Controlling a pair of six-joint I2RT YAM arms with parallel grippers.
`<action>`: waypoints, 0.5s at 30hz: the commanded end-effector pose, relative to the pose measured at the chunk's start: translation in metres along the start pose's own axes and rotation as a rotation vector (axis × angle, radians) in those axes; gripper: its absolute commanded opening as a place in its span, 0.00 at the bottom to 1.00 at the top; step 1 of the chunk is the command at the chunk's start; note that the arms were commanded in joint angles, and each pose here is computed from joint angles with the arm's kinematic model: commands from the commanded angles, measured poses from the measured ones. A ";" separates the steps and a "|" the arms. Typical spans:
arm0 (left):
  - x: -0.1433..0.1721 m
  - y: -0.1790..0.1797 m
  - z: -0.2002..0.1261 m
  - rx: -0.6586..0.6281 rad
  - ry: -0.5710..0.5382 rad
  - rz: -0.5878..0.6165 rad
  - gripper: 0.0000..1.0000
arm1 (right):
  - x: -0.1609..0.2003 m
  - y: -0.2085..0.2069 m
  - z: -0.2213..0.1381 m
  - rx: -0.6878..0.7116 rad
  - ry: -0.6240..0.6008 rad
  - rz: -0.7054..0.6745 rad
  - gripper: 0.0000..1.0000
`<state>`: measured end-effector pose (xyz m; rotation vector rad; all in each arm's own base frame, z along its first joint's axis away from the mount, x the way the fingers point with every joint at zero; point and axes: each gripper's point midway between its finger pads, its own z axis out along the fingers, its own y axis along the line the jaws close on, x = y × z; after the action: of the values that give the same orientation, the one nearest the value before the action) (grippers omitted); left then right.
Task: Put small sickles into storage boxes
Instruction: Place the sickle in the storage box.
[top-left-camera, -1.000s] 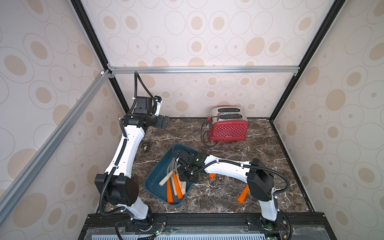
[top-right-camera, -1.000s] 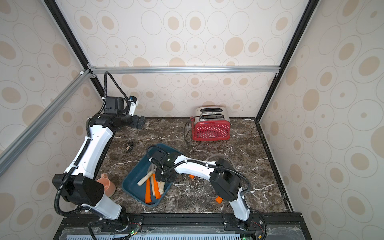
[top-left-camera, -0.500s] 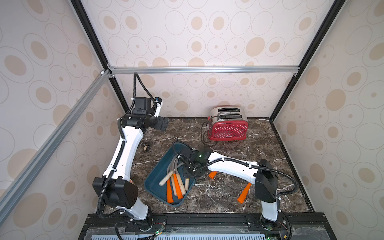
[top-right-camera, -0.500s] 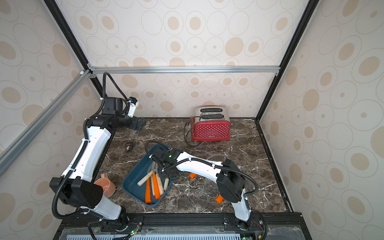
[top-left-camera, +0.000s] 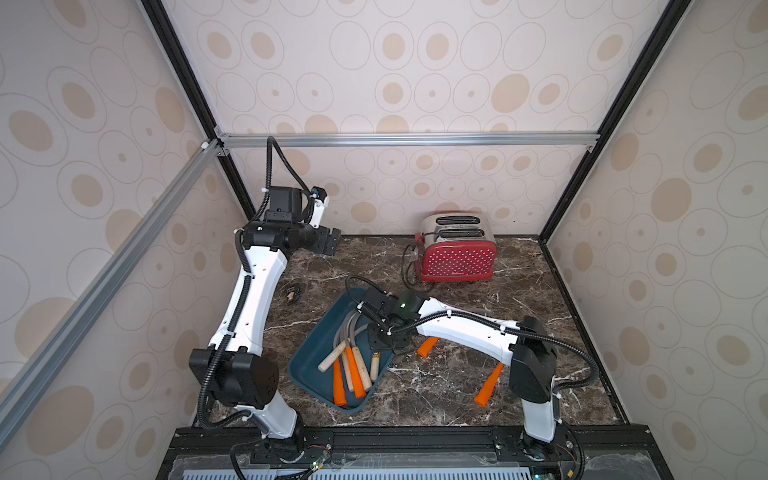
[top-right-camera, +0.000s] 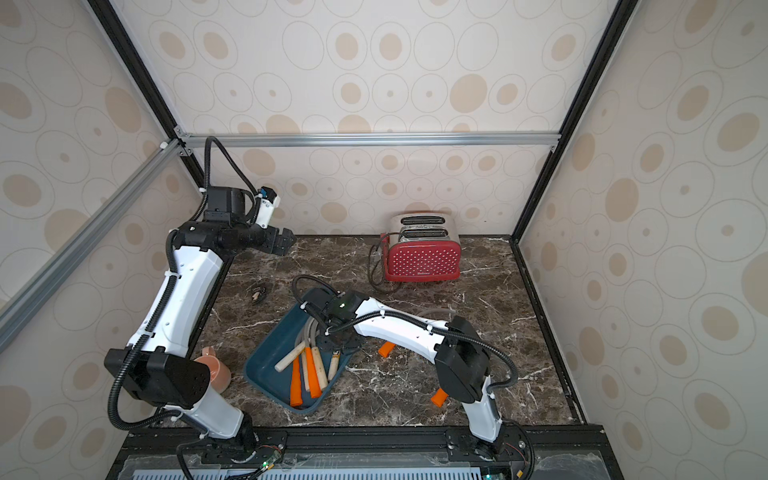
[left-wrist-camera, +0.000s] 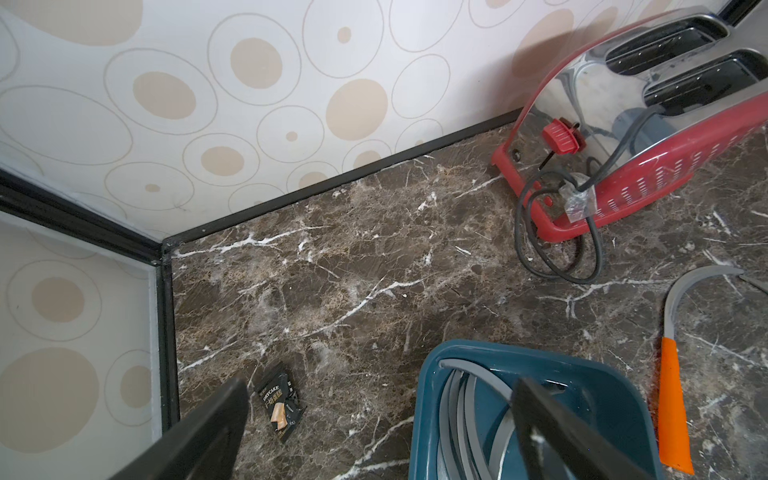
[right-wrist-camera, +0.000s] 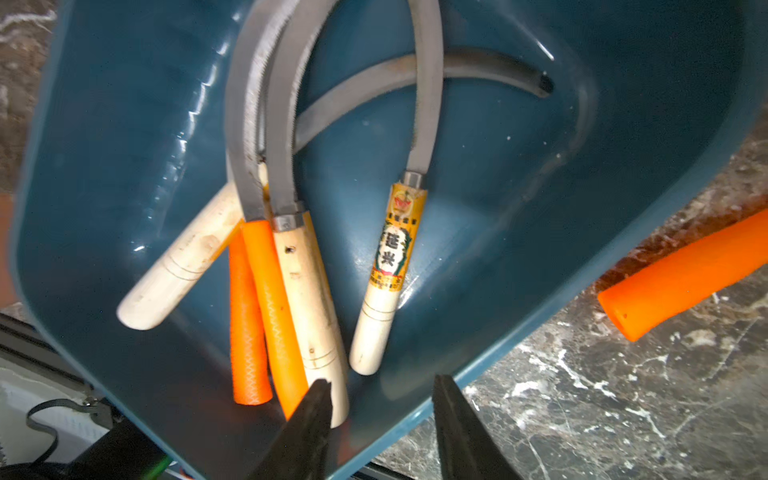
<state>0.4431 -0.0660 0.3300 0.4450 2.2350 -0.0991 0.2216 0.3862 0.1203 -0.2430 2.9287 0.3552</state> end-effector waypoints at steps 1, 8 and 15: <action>-0.008 0.003 -0.010 -0.009 -0.015 0.008 0.99 | -0.001 -0.015 -0.020 0.028 -0.040 -0.004 0.44; -0.002 -0.001 -0.013 0.002 -0.013 0.006 0.99 | -0.019 -0.039 -0.037 0.062 -0.086 0.006 0.44; -0.004 -0.002 -0.015 0.010 -0.023 0.019 0.99 | -0.030 -0.091 -0.060 0.112 -0.139 0.084 0.44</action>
<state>0.4440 -0.0664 0.3273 0.4468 2.2411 -0.1016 0.2582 0.3227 0.1620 -0.1252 2.8158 0.3023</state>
